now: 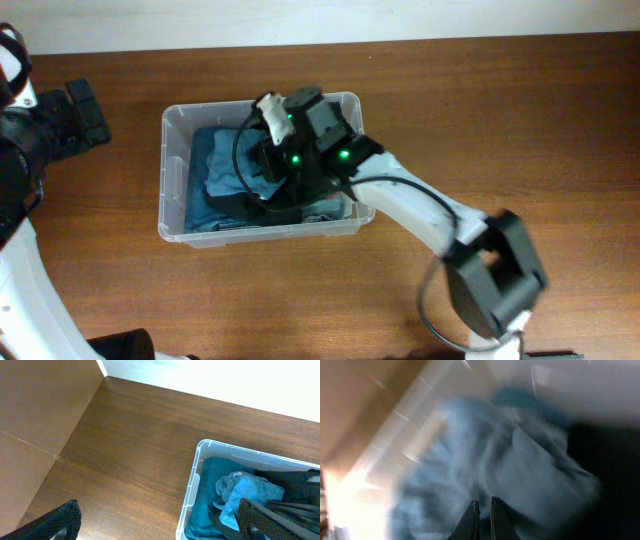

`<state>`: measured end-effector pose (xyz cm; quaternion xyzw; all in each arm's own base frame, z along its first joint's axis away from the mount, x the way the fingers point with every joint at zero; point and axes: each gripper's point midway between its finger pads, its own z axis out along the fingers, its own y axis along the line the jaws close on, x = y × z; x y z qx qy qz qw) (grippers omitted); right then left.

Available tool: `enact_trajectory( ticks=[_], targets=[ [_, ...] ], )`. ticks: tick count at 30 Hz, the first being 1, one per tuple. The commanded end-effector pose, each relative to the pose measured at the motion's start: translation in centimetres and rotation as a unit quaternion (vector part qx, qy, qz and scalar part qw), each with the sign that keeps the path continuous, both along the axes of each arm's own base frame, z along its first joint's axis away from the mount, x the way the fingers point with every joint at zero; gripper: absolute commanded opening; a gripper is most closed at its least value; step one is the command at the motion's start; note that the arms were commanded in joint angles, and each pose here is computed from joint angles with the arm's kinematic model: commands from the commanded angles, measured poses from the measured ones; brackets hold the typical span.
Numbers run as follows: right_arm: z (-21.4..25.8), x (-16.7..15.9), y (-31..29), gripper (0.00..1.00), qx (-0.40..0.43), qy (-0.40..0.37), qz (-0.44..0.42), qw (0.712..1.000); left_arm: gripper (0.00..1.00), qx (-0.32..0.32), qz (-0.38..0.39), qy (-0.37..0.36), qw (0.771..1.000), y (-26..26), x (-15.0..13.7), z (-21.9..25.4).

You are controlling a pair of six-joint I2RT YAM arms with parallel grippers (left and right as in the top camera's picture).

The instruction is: Pack container

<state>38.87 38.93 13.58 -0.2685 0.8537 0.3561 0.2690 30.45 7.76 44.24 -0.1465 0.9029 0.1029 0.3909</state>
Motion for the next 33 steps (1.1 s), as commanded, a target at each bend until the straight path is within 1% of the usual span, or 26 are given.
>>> enact_trajectory(
  ticks=[1, 3, 5, 8, 9, 10, 11, 12, 14, 15, 16, 17, 18, 22, 24, 25, 29, 31, 33],
  targets=[
    [-5.4, -2.1, 1.1, 0.04, -0.018, 0.067, 0.035, 0.997, 0.99, -0.002, 0.002, -0.007, 1.000, 0.0, -0.4, 0.4],
    [-7.2, -2.7, 0.6, 0.04, -0.037, 0.093, 0.035, 0.994, 0.99, -0.002, 0.002, -0.007, 1.000, 0.0, -0.4, 0.4],
    [-7.5, -3.2, 0.2, 0.04, -0.047, 0.107, 0.034, 0.993, 0.99, -0.002, 0.002, -0.007, 1.000, 0.0, -0.4, 0.4],
    [-5.2, -3.4, -0.1, 0.04, -0.044, 0.102, 0.033, 0.993, 0.99, -0.002, 0.002, -0.007, 1.000, 0.0, -0.4, 0.4],
    [-2.3, -3.7, -0.3, 0.05, -0.037, 0.091, 0.034, 0.995, 0.99, -0.002, 0.002, -0.007, 1.000, 0.0, -0.4, 0.4],
    [-1.3, -3.7, -0.4, 0.07, -0.034, 0.086, 0.034, 0.995, 0.99, -0.002, 0.002, -0.007, 1.000, 0.0, -0.4, 0.4],
    [1.6, -3.6, -0.9, 0.21, -0.030, 0.066, 0.026, 0.997, 0.99, -0.002, 0.002, -0.007, 1.000, 0.0, -0.4, 0.4],
    [2.6, -3.5, -1.2, 0.27, -0.029, 0.058, 0.021, 0.998, 0.99, -0.002, 0.002, -0.007, 1.000, 0.0, -0.4, 0.4],
    [7.4, -2.6, -2.9, 0.44, -0.025, 0.003, -0.016, 1.000, 0.99, -0.002, 0.002, -0.007, 1.000, 0.0, -0.4, 0.4],
    [8.9, -2.4, -3.5, 0.54, -0.023, -0.013, -0.027, 0.999, 0.99, -0.002, 0.002, -0.007, 1.000, 0.0, -0.4, 0.4],
    [10.6, -2.1, -4.6, 0.99, -0.025, -0.036, -0.045, 0.998, 0.99, -0.002, 0.002, -0.007, 1.000, 0.0, -0.4, 0.4],
    [12.1, -2.0, -5.6, 0.98, -0.023, -0.051, -0.060, 0.997, 0.99, -0.002, 0.002, -0.007, 1.000, 0.0, -0.4, 0.4],
    [16.8, -2.0, -8.4, 0.98, 0.002, -0.090, -0.088, 0.992, 0.99, -0.002, 0.002, -0.007, 1.000, 0.0, -0.4, 0.4],
    [21.5, -2.5, -14.0, 0.98, 0.013, -0.128, -0.136, 0.982, 0.99, -0.002, 0.002, -0.007, 1.000, 0.0, -0.4, 0.4],
    [22.8, -2.6, -16.7, 0.98, 0.012, -0.137, -0.162, 0.977, 0.99, -0.002, 0.002, -0.007, 1.000, 0.0, -0.4, 0.4],
    [23.5, -2.7, -19.1, 0.98, 0.008, -0.137, -0.188, 0.973, 0.99, -0.002, 0.002, -0.007, 1.000, 0.0, -0.4, 0.4],
    [23.9, -3.5, -25.5, 0.98, -0.014, -0.122, -0.258, 0.958, 0.99, -0.002, 0.002, -0.007, 1.000, 0.0, -0.4, 0.4],
    [23.7, -4.4, -28.3, 0.98, -0.041, -0.124, -0.274, 0.953, 0.99, -0.002, 0.002, -0.007, 1.000, 0.0, -0.4, 0.4],
    [23.6, -5.2, -29.7, 0.98, -0.069, -0.138, -0.268, 0.951, 0.99, -0.002, 0.002, -0.007, 1.000, 0.0, -0.4, 0.4]
  ],
)
